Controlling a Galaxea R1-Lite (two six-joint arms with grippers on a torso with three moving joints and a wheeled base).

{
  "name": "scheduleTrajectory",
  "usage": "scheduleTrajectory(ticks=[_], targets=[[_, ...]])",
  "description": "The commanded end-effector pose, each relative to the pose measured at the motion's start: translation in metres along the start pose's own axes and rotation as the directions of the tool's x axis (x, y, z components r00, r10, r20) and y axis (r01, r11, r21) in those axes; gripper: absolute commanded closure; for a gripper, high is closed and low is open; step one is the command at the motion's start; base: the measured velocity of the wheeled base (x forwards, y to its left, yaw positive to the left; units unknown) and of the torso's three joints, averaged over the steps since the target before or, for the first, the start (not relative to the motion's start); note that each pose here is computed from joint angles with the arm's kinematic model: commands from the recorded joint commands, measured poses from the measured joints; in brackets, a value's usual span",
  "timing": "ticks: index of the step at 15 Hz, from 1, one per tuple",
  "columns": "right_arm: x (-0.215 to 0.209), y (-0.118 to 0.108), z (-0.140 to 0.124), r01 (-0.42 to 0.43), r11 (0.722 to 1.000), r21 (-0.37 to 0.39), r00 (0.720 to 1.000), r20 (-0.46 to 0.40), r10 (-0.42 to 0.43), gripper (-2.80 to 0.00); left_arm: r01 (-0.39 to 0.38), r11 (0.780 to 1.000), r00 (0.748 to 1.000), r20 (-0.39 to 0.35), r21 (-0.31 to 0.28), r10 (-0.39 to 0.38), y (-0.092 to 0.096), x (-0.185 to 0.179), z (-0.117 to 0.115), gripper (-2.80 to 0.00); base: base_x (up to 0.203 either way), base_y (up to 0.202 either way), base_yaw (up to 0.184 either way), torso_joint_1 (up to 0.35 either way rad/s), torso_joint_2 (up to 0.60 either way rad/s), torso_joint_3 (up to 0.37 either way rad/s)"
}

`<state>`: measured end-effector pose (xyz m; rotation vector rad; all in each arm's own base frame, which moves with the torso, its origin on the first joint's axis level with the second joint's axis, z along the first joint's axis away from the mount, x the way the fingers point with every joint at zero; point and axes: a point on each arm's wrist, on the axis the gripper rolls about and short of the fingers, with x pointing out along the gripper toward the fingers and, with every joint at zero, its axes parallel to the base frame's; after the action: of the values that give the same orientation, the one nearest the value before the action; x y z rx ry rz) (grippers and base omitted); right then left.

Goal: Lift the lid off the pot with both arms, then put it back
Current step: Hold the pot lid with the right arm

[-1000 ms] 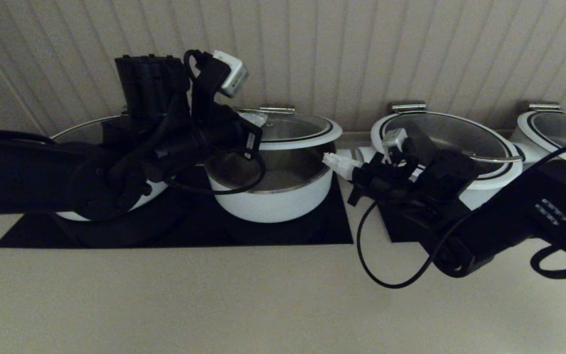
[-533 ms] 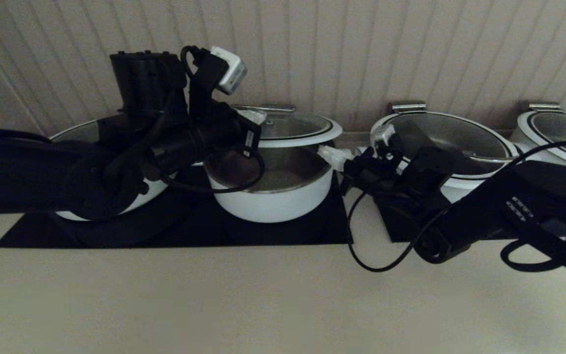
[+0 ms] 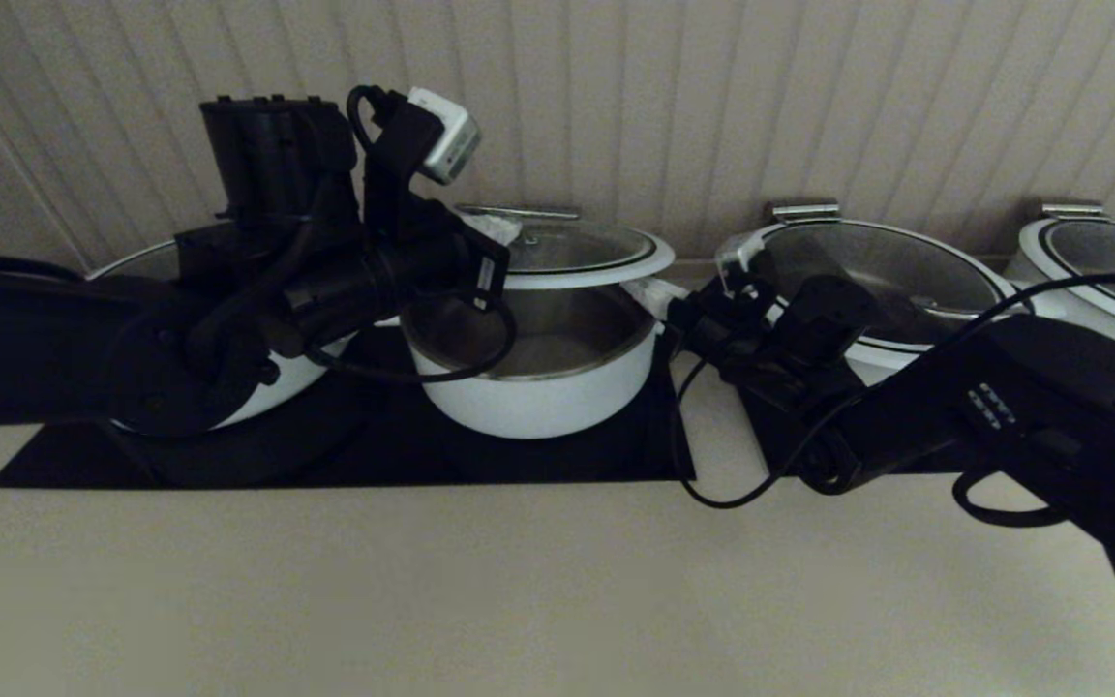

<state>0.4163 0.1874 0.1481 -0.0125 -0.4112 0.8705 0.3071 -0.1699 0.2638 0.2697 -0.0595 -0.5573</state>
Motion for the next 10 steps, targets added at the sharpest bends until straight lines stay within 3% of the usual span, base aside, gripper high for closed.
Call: scheduleTrajectory(ticks=[1,4,10], targets=[[0.003,0.000,0.001,-0.005,1.000,-0.007,1.000,0.015,0.005,0.00,0.002,1.000,1.000,-0.002,0.010,-0.002,0.000,-0.009,0.001,0.00,0.000,0.000,0.000,0.000,0.00,0.000],[0.005,-0.002,0.004,-0.004,1.000,-0.010,1.000,0.020,0.005,0.00,0.009,0.999,1.000,-0.024,0.039,-0.008,-0.002,-0.020,-0.004,0.00,0.000,0.000,0.000,0.000,0.00,0.000],[0.006,-0.003,0.004,-0.002,1.000,-0.010,1.000,0.019,0.002,0.00,0.011,0.999,0.999,-0.041,0.040,-0.009,-0.001,-0.032,0.001,0.00,0.000,0.000,0.000,0.000,0.00,0.000]])
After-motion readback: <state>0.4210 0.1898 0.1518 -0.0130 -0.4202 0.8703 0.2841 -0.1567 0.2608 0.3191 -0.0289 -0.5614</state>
